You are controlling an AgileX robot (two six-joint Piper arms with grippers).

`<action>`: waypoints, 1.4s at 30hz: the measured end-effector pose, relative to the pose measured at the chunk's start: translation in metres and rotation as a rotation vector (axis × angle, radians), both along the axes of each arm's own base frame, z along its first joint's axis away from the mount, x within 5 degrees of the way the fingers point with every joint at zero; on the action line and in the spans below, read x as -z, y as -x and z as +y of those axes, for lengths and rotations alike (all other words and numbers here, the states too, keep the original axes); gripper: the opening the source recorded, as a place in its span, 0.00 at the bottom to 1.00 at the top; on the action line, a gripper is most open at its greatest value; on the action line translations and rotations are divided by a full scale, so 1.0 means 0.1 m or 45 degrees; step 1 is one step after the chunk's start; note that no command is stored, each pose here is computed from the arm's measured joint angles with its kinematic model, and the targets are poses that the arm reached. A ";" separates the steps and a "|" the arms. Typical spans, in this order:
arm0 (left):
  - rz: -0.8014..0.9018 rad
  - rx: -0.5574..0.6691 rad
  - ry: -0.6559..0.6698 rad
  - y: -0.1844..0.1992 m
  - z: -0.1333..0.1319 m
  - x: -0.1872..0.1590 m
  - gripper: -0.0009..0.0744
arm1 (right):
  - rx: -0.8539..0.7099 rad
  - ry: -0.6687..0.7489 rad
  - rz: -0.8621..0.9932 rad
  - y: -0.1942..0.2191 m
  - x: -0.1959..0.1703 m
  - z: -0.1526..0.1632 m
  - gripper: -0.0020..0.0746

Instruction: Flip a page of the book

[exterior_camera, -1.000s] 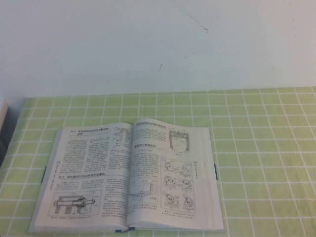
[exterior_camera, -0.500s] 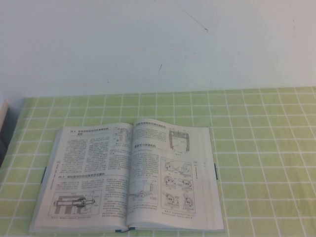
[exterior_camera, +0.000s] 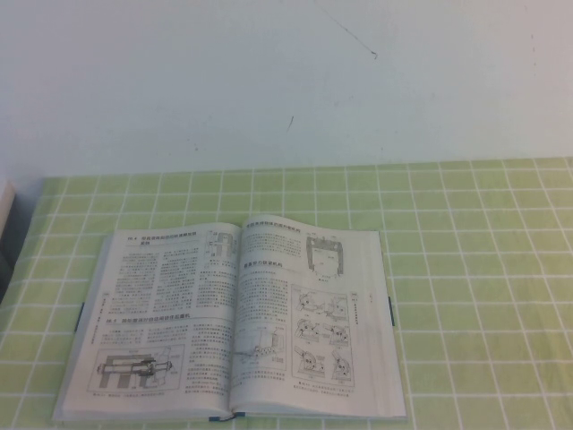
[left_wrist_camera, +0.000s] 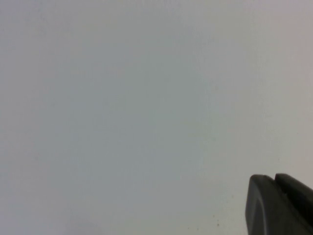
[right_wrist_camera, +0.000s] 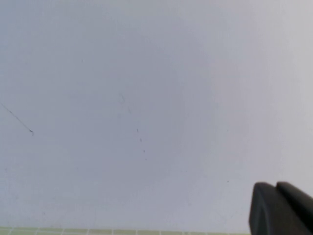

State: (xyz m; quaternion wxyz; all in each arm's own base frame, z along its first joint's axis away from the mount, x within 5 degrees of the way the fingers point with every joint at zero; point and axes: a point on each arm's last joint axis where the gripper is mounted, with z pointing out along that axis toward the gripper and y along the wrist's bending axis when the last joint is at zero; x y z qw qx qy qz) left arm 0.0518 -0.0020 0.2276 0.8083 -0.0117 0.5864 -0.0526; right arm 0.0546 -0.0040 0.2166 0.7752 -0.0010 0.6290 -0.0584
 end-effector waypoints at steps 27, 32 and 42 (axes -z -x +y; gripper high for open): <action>0.463 0.022 -0.007 -0.04 -0.02 0.33 0.01 | 0.001 -0.045 0.314 -0.02 0.22 0.00 0.02; 0.442 0.024 0.014 -0.04 -0.02 0.31 0.01 | 0.001 -0.044 0.306 -0.02 0.22 0.00 0.02; 0.180 0.023 0.050 -0.03 -0.01 0.13 0.01 | -0.002 -0.043 0.192 -0.02 0.14 0.00 0.02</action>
